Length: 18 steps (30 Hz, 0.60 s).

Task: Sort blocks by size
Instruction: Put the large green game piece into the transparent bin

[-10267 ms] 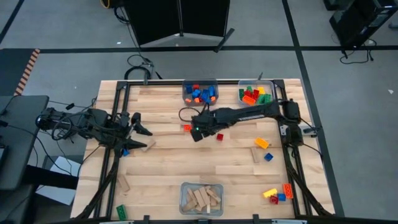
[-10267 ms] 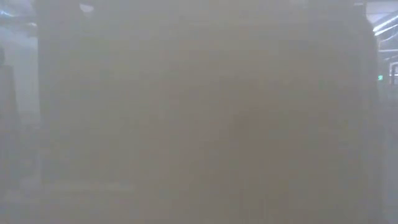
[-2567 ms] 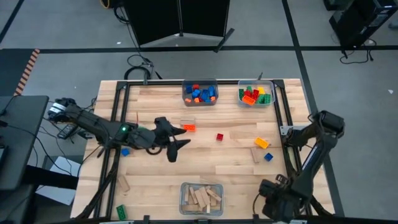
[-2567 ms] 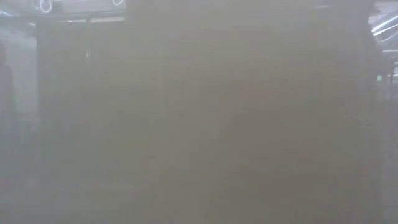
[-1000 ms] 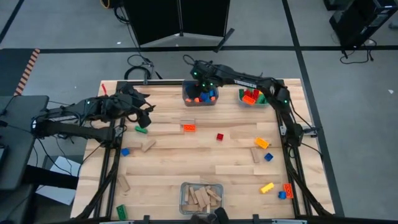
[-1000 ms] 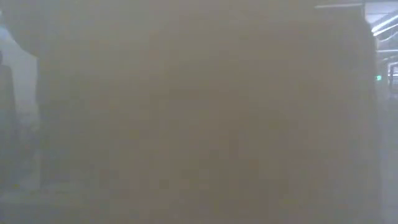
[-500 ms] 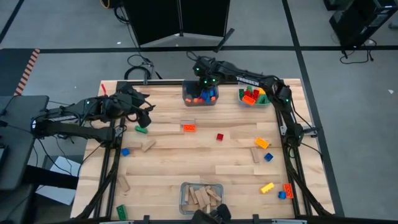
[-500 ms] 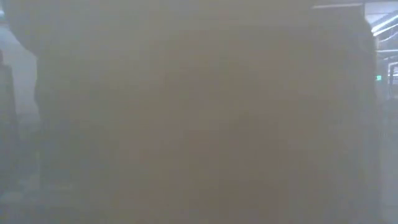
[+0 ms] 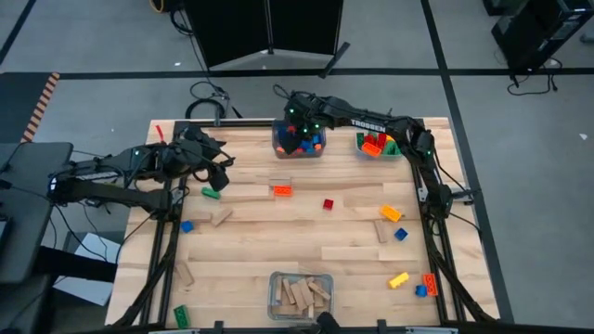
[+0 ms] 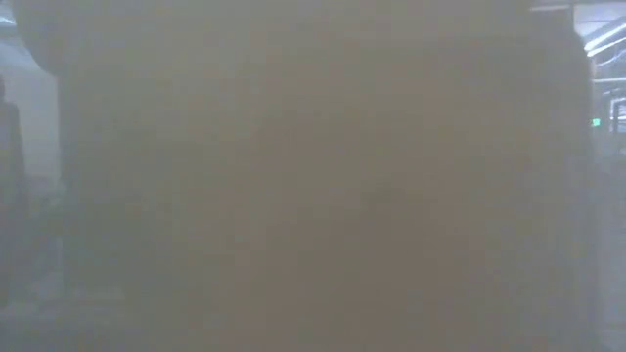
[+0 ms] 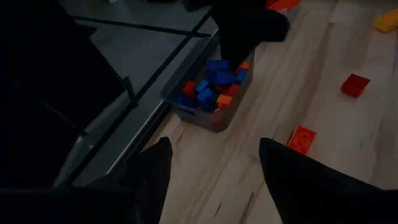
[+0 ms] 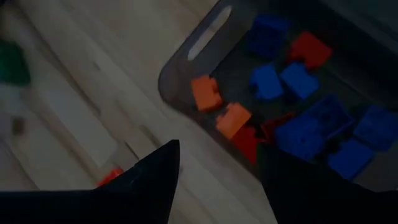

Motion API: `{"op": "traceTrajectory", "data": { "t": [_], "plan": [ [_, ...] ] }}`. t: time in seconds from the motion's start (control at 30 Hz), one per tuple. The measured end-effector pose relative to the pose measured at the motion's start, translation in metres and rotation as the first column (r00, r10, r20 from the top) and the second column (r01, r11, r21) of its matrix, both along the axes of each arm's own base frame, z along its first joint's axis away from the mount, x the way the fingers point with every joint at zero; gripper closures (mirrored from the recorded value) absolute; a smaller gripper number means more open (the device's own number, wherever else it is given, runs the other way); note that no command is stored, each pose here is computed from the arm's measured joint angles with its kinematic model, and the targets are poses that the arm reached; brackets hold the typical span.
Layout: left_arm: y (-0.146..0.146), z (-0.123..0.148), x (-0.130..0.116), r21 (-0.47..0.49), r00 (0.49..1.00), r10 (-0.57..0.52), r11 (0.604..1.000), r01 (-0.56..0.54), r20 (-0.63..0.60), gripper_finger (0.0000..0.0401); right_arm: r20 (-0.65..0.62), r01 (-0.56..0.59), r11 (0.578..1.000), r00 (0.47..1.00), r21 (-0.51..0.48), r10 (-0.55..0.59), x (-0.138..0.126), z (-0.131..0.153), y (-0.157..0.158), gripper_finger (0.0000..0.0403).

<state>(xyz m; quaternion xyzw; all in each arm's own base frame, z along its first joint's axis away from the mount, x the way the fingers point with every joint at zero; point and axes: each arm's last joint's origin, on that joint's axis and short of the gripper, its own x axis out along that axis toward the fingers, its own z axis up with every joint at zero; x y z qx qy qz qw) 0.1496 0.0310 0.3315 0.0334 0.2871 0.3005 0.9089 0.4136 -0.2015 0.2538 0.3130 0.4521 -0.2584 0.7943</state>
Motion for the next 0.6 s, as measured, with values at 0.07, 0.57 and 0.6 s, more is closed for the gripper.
{"op": "traceTrajectory", "data": {
  "t": [0.07,0.57,0.6],
  "plan": [
    [0.0,0.0,0.001,0.001,1.0,0.001,1.0,-0.001,-0.002,0.0153,-0.023,-0.038,0.999,0.999,-0.002,0.038,0.001,0.0,0.008,0.0177],
    [0.0,0.0,0.001,0.021,0.999,-0.032,0.999,0.032,-0.024,0.0153,-0.074,-0.3,0.916,0.954,-0.267,0.291,-0.033,0.08,0.129,0.0185],
    [0.0,0.0,0.002,0.006,0.999,-0.029,1.0,0.03,-0.014,0.0153,-0.079,-0.314,0.907,0.949,-0.28,0.305,-0.04,0.082,0.14,0.0185]
  ]
}}
